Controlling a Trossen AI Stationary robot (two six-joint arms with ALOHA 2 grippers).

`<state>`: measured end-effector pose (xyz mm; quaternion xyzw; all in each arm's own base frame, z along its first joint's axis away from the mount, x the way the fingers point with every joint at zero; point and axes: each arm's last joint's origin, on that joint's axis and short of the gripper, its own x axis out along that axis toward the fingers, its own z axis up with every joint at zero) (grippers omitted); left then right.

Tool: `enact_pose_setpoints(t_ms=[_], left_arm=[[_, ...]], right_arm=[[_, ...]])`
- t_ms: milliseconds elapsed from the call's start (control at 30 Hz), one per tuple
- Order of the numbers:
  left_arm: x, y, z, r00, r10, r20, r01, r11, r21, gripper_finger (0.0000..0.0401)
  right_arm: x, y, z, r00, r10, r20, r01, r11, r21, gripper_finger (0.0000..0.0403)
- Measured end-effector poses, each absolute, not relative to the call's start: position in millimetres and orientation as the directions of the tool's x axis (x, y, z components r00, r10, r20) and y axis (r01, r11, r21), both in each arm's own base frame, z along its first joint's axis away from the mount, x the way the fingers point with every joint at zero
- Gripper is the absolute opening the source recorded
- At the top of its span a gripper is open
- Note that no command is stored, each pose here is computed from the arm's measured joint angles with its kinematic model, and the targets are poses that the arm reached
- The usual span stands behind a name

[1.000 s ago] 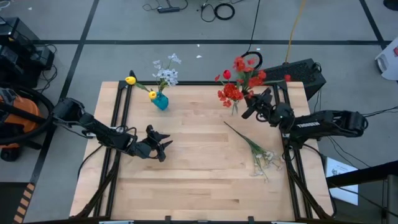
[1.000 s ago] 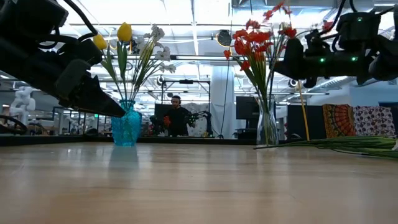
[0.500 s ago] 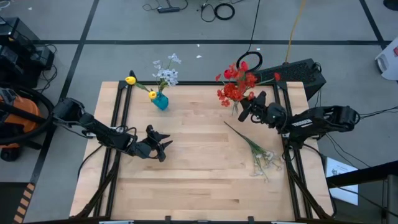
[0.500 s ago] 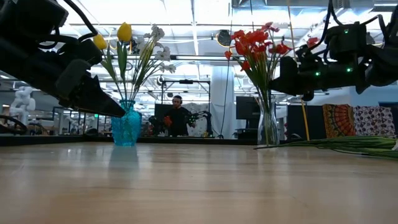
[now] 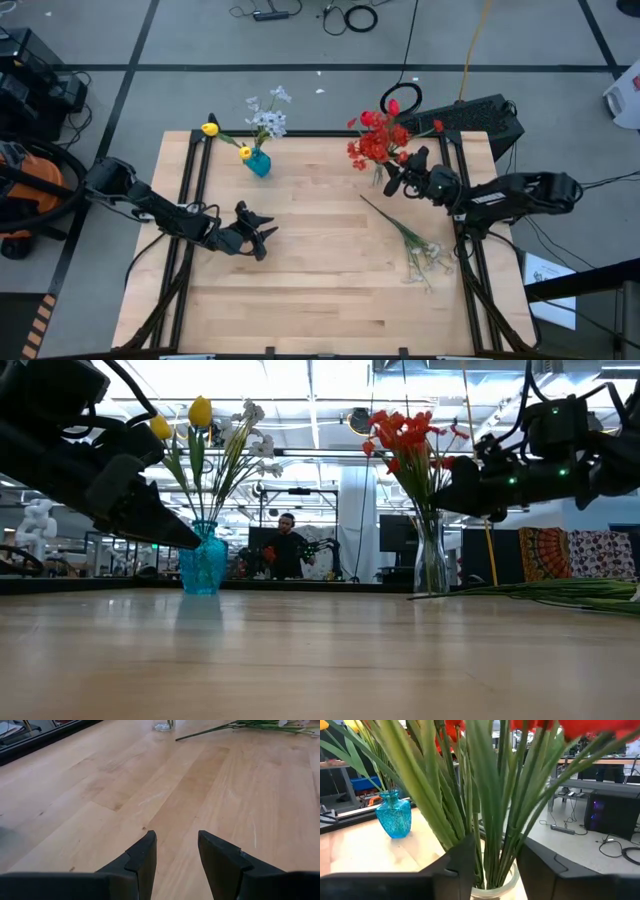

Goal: Sort flowers into vase by color
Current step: Put the red flowers into the transparent vase, then put the white flowers into the blue vase

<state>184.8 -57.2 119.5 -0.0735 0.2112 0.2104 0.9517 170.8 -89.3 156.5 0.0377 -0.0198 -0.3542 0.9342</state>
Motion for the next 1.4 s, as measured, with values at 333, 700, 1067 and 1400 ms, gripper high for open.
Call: enact_pose_setpoints(t_ms=[333,700,1067,1400], left_arm=[[184.9,-57.4,119.4,0.824,0.361,-0.437,-0.425,0.904,-0.055,0.015],[184.9,-57.3,119.5,0.824,0.361,-0.436,-0.425,0.903,-0.056,0.015],[184.9,-57.3,119.5,0.824,0.361,-0.436,-0.425,0.904,-0.054,0.015],[184.9,-57.4,119.5,0.824,0.361,-0.436,-0.424,0.904,-0.054,0.015]], right_arm=[[164.1,-85.7,162.5,0.748,-0.663,-0.027,0.663,0.744,0.078,0.0157],[149.0,-78.5,174.0,0.746,-0.662,-0.064,0.665,0.743,0.076,0.0136],[145.5,-76.2,209.9,0.59,-0.583,-0.559,0.766,0.623,0.16,0.0089],[154.0,-57.2,218.5,0.553,-0.344,-0.759,0.732,0.635,0.245,0.0016]])
